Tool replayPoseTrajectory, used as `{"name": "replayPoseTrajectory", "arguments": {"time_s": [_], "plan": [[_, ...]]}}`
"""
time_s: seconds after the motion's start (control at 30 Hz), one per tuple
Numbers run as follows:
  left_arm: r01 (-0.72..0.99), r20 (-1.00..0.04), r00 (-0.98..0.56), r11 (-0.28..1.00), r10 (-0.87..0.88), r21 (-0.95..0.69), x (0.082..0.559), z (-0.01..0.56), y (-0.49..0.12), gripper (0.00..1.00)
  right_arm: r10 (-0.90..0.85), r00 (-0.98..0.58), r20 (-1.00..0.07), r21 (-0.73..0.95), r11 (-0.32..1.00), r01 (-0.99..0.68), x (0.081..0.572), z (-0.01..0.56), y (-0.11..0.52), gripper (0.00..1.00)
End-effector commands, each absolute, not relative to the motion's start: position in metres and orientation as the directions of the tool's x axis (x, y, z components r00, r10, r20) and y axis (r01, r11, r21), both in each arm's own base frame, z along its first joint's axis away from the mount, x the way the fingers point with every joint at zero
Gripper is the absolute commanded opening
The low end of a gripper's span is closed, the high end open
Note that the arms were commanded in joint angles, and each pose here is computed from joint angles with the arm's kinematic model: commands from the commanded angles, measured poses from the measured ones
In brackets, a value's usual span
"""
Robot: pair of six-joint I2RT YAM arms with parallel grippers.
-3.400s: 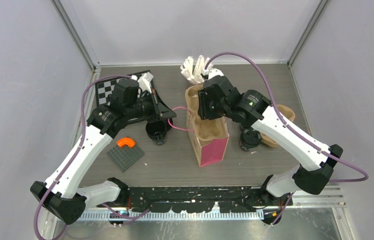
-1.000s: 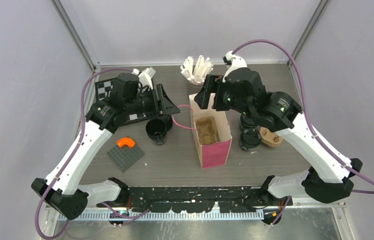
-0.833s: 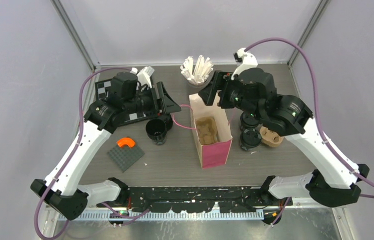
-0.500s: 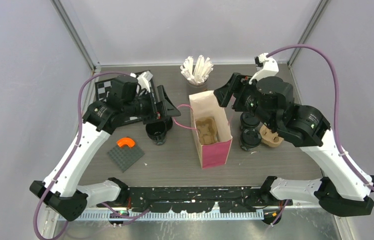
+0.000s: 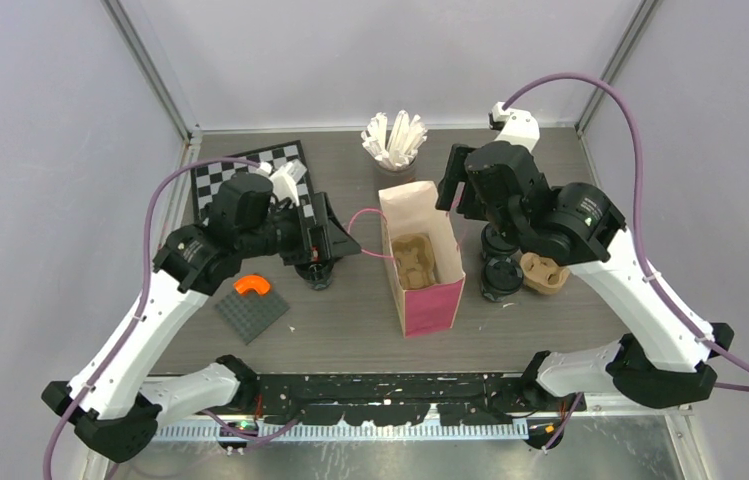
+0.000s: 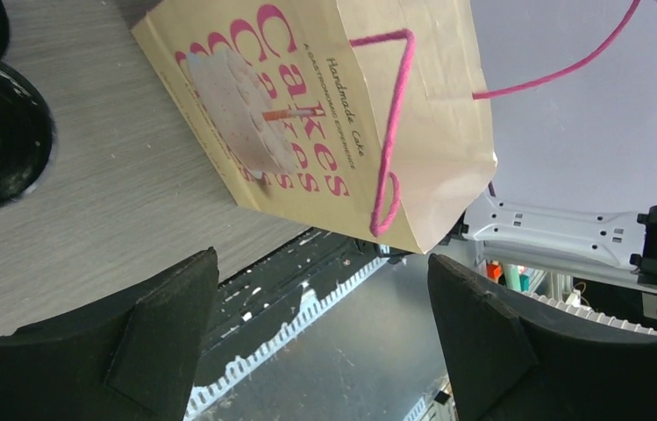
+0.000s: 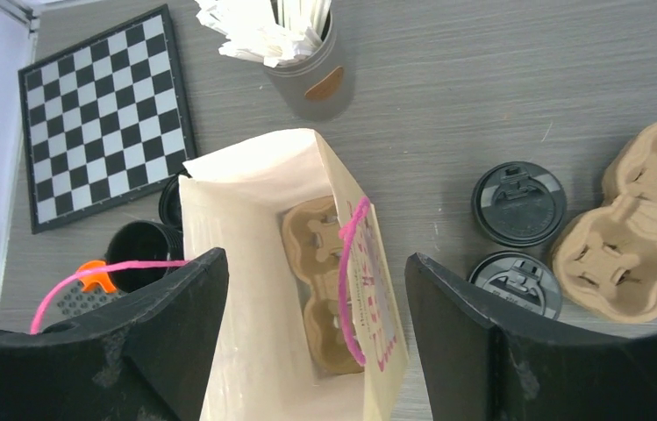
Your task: Pack the takeout coffee
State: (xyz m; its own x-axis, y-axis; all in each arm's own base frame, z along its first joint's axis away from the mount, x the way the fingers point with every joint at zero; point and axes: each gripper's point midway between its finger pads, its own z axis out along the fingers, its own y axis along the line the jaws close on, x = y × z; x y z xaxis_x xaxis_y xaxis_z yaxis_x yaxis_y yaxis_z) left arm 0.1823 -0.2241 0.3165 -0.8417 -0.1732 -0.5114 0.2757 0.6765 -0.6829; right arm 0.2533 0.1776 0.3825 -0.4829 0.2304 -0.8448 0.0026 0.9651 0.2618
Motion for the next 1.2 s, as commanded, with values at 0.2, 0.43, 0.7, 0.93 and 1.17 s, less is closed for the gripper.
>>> {"name": "replayPoseTrajectory", "arguments": {"time_s": [0.2, 0.43, 0.7, 0.93, 1.17], "plan": [[0.239, -0.54, -0.82, 0.743, -0.19, -0.625, 0.183, 0.308, -0.283, 0.88, 0.188, -0.438, -0.879, 0.243, 0.967, -0.072, 0.226, 0.395, 0.145, 0.8], [0.179, -0.51, -0.841, 0.798, -0.18, -0.576, 0.189, 0.285, -0.302, 0.83, 0.257, -0.385, -0.886, 0.287, 0.958, -0.021, 0.217, 0.396, 0.121, 0.8], [0.194, -0.55, -0.821, 0.83, -0.156, -0.524, 0.195, 0.285, -0.294, 0.55, 0.315, -0.411, -0.856, 0.342, 0.94, 0.008, 0.21, 0.377, 0.119, 0.79], [0.27, -0.585, -0.806, 0.82, -0.094, -0.505, 0.194, 0.293, -0.297, 0.26, 0.302, -0.419, -0.857, 0.326, 0.945, 0.014, 0.211, 0.372, 0.12, 0.8], [0.436, -0.646, -0.762, 0.772, 0.044, -0.462, 0.189, 0.308, -0.306, 0.01, 0.303, -0.43, -0.851, 0.322, 0.946, 0.028, 0.213, 0.364, 0.122, 0.8]]}}
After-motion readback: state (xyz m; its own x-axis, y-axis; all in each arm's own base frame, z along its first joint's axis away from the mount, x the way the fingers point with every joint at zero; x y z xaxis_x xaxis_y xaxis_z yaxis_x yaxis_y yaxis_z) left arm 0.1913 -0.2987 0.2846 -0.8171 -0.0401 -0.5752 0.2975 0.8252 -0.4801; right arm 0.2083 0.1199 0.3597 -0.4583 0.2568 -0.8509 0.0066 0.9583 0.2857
